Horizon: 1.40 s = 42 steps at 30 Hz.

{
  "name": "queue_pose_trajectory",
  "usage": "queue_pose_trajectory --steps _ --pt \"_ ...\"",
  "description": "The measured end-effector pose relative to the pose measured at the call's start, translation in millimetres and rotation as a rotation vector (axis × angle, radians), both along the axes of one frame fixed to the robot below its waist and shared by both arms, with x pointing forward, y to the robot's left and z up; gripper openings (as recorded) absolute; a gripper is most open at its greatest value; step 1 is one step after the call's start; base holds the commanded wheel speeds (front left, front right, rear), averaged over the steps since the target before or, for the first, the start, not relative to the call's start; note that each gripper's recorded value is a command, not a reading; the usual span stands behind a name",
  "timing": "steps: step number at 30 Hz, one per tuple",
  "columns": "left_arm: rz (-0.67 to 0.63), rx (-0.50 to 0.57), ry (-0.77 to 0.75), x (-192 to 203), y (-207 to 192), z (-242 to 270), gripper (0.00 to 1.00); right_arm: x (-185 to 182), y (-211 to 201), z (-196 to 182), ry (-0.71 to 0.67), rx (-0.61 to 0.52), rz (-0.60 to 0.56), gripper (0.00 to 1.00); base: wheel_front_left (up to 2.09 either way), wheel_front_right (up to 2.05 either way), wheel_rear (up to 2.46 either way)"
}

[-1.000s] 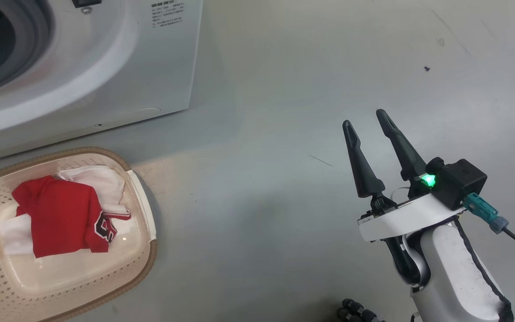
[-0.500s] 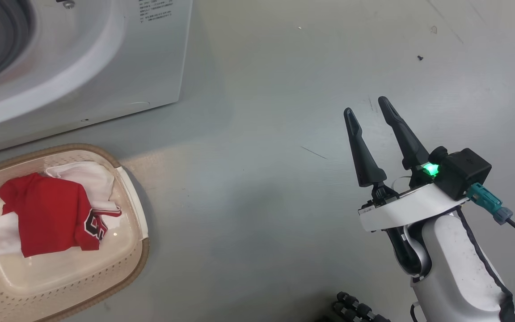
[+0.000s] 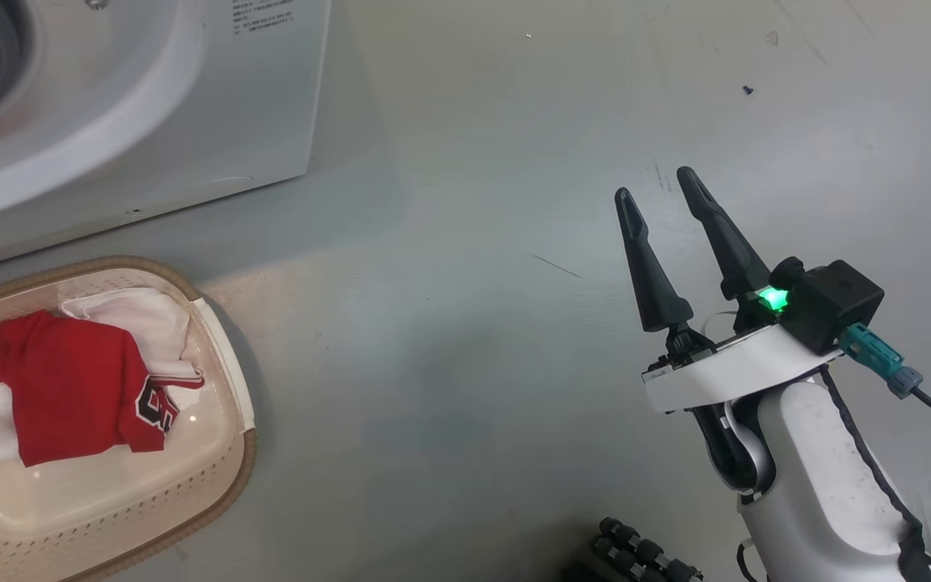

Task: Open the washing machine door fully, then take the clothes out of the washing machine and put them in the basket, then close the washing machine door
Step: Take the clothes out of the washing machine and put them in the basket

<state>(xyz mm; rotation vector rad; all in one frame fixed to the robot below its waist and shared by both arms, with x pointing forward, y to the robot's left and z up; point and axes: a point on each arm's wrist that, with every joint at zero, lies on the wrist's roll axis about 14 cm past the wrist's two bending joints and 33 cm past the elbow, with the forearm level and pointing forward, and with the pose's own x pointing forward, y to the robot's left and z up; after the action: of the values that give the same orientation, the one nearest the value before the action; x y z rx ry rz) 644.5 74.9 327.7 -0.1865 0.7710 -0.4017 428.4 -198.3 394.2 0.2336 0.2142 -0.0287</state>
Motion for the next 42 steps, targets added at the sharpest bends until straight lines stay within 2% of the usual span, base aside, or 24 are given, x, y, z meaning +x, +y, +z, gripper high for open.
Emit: queue_pose_trajectory --steps 18,19,20,30,42 --pt "-0.037 0.017 -0.016 16.5 -17.8 -3.5 1.00 2.9 -3.9 -2.6 0.006 -0.003 -0.007 1.00 0.00 0.00 0.00" --pt "-0.039 0.016 -0.015 16.7 -18.6 -4.0 0.36 2.8 -4.4 -2.7 0.006 -0.001 -0.010 1.00 0.00 0.00 0.00" --pt "-0.040 0.017 -0.015 16.5 -19.3 -4.8 0.00 2.7 -4.7 -2.7 0.006 0.001 -0.011 1.00 0.00 0.00 0.00" --pt "-0.032 0.021 -0.012 12.6 -18.1 -9.0 0.00 4.3 -9.2 0.8 -0.005 -0.002 -0.024 1.00 0.00 0.00 0.00" --pt "-0.013 -0.010 -0.067 -2.1 -14.9 12.0 0.00 8.6 -2.2 15.1 -0.047 -0.010 0.002 1.00 0.00 0.00 0.00"
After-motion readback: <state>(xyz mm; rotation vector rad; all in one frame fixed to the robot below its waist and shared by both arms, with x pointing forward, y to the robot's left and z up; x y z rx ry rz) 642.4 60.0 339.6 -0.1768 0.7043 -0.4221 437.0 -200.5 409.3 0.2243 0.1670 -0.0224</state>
